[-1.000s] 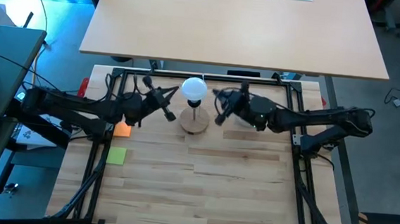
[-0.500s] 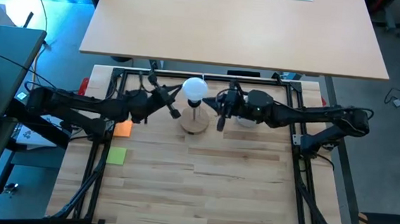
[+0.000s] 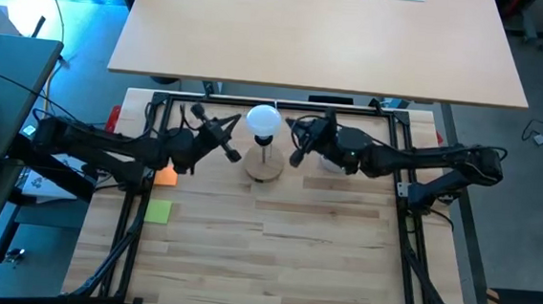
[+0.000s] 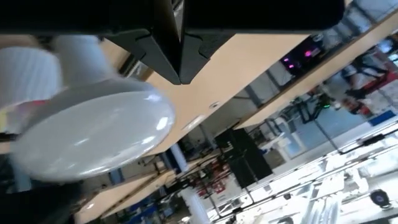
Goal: Screw lightbulb
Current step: Insert the light bulb into the brown lamp
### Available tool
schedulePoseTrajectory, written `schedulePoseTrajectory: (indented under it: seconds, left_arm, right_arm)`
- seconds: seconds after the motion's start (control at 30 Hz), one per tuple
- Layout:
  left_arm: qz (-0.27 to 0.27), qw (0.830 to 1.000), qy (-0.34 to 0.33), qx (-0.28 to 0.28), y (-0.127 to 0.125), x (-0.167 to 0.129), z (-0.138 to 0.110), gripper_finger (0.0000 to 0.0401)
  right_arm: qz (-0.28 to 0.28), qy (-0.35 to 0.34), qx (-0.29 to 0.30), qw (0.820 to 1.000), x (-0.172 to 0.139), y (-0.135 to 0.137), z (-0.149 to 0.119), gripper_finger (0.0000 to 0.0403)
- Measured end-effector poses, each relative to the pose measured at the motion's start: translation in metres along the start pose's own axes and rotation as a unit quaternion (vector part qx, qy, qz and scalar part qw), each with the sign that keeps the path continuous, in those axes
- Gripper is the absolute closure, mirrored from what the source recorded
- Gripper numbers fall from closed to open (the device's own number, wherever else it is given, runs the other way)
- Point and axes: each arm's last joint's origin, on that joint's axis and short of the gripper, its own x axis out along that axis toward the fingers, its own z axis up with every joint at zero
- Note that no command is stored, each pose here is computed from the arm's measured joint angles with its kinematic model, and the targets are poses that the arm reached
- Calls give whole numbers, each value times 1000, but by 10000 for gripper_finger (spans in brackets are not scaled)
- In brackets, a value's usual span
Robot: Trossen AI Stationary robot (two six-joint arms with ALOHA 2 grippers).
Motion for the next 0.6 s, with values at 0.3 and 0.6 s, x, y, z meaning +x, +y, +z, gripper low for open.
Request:
schedulePoseTrajectory:
  seconds: [0.3,0.6]
  left_arm:
    - [-26,999,-13,-36,-5,6,-2,401]
    - [6,1000,15,-20,9,24,-14,401]
  right_arm:
    - [127,-8,45,991,7,-7,-2,403]
    - [245,-24,19,969,-1,11,0,403]
